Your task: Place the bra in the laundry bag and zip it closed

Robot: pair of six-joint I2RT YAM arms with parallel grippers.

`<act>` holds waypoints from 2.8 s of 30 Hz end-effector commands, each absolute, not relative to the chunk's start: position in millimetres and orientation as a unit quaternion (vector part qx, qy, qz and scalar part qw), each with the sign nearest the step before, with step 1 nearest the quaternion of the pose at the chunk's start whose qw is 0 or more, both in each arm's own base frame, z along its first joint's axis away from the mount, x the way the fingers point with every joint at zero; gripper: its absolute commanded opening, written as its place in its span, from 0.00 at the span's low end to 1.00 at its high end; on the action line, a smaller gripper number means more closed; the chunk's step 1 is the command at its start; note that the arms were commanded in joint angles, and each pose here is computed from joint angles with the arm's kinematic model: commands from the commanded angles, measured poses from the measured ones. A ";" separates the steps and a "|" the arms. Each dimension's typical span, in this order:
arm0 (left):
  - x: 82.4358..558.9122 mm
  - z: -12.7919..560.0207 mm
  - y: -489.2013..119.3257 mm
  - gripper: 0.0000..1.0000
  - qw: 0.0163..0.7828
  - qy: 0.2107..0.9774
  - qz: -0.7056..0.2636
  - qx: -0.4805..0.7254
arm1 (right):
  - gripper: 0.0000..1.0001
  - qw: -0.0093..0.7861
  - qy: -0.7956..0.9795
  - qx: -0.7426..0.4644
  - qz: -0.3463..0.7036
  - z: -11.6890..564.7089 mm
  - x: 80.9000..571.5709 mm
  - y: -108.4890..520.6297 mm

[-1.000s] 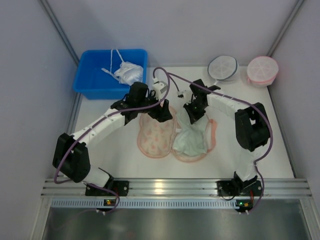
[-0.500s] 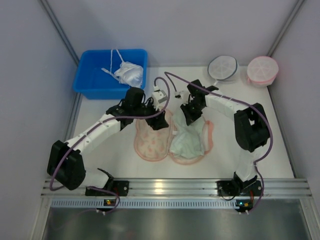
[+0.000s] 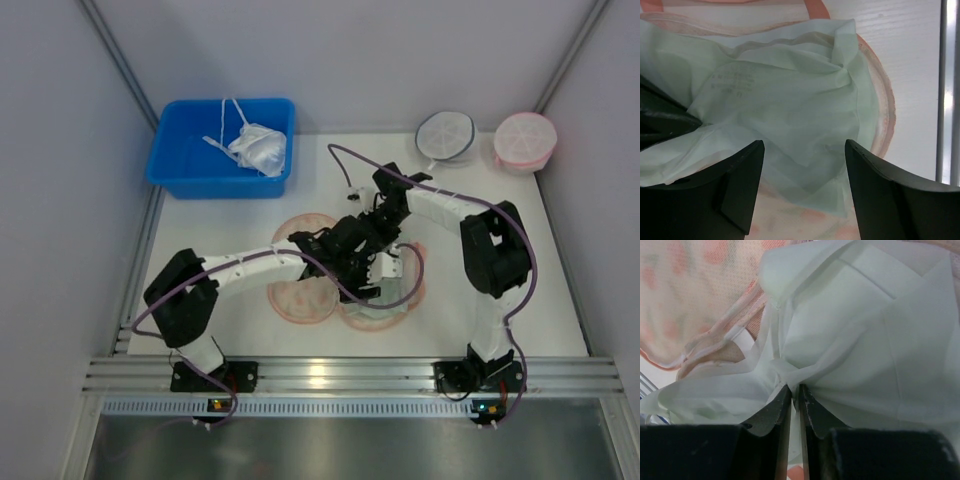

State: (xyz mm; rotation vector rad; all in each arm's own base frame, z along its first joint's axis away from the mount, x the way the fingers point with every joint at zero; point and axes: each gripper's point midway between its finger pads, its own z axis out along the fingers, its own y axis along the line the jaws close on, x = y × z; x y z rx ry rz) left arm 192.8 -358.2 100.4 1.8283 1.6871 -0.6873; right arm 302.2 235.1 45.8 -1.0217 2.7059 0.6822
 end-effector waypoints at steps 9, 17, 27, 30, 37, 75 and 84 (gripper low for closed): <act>209.4 72.1 -376.9 0.07 0.280 0.589 -0.180 0.737 | 0.06 0.069 0.900 -0.350 0.252 39.8 294.6 238.3; 239.9 120.7 -385.9 0.00 0.358 0.616 -0.144 0.687 | 0.00 0.074 0.895 -0.353 0.263 42.2 290.7 239.2; 230.5 60.8 -375.3 0.11 0.307 0.644 -0.144 0.686 | 0.15 0.070 0.894 -0.352 0.268 53.0 285.1 239.2; 223.9 66.5 -375.6 0.28 0.307 0.641 -0.161 0.685 | 0.29 0.074 0.891 -0.362 0.263 60.1 287.5 238.0; 206.9 93.0 -366.2 0.49 0.318 0.642 -0.192 0.671 | 0.36 0.164 0.876 -0.376 0.254 121.4 328.1 238.8; 317.0 44.2 -132.9 0.65 0.172 0.955 -0.207 0.121 | 0.44 0.262 0.881 -0.341 0.196 132.0 379.7 201.7; 316.9 41.2 -135.0 0.65 0.165 0.957 -0.212 0.111 | 0.42 0.216 0.889 -0.366 0.169 115.4 328.6 232.2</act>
